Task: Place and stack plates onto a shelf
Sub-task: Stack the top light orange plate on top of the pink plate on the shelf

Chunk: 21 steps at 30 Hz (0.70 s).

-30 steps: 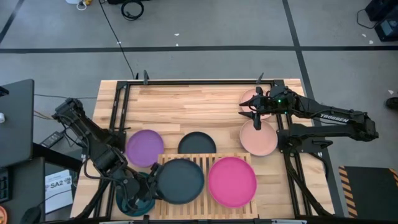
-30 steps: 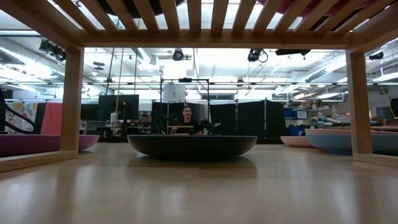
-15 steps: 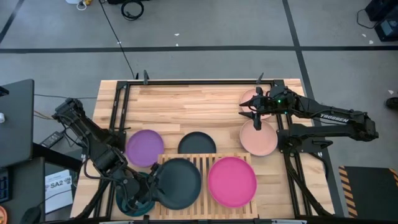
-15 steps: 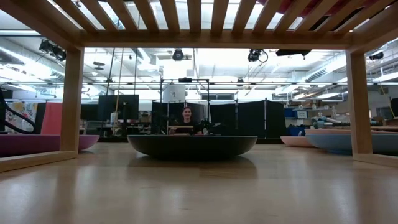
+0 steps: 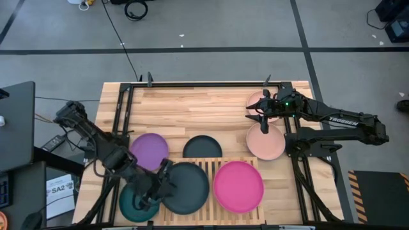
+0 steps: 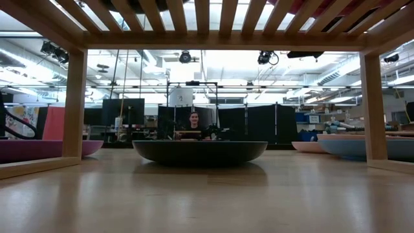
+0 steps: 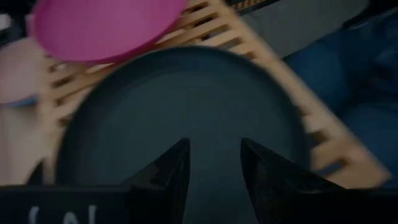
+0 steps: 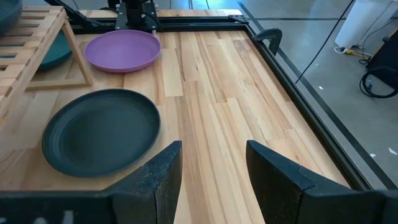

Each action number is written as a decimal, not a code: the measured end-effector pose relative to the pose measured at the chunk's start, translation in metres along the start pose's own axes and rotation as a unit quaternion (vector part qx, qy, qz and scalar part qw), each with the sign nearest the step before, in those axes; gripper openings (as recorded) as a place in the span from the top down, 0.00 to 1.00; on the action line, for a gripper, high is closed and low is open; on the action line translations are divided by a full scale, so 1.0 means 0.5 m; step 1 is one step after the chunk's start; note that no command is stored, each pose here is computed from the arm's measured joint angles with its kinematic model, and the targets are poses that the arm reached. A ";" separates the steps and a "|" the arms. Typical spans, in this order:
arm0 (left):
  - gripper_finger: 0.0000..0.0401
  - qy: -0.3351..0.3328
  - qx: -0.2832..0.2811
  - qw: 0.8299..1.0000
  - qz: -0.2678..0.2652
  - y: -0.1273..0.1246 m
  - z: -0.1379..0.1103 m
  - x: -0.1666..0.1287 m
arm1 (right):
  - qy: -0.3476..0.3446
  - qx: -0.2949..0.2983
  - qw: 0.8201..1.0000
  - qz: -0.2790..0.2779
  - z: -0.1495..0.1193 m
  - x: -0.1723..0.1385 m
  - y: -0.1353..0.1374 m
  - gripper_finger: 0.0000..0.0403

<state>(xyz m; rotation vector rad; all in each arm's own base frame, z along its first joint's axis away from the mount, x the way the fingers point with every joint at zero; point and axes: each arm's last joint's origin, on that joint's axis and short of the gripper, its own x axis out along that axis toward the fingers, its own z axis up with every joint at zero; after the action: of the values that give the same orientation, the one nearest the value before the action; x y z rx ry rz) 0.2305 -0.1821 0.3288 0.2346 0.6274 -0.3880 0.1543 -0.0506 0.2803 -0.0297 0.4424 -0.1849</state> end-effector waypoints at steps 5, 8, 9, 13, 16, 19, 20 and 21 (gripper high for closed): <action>0.63 0.008 0.038 0.999 0.035 0.051 0.002 0.011 | 0.000 0.016 1.000 0.000 0.000 0.000 0.000 0.55; 0.63 0.012 0.049 0.997 0.061 0.091 0.002 0.011 | 0.000 0.027 1.000 0.000 0.000 0.000 0.000 0.55; 0.63 0.011 0.049 0.996 0.071 0.106 0.002 0.008 | 0.000 0.030 1.000 0.000 0.000 0.000 0.000 0.55; 0.63 0.005 0.046 0.992 0.113 0.169 0.002 -0.017 | 0.000 0.031 1.000 0.000 0.000 0.000 0.000 0.55; 0.63 -0.011 0.036 0.988 0.150 0.215 0.001 -0.058 | -0.001 0.031 1.000 0.000 0.000 0.000 0.000 0.55; 0.63 -0.015 0.024 0.982 0.188 0.257 -0.009 -0.107 | -0.001 0.031 1.000 0.000 0.000 0.000 0.000 0.55; 0.63 -0.018 0.019 0.979 0.202 0.270 -0.013 -0.126 | -0.001 0.031 1.000 0.000 0.000 0.000 0.000 0.55; 0.63 -0.019 0.011 0.976 0.216 0.282 -0.019 -0.147 | -0.001 0.031 1.000 0.000 0.000 0.000 0.000 0.55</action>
<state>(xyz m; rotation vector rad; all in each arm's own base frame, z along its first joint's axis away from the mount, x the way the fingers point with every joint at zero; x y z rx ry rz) 0.2302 -0.0311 0.3795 0.3751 0.5170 0.0200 0.1543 -0.0506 0.2805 0.0313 0.4348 -0.1983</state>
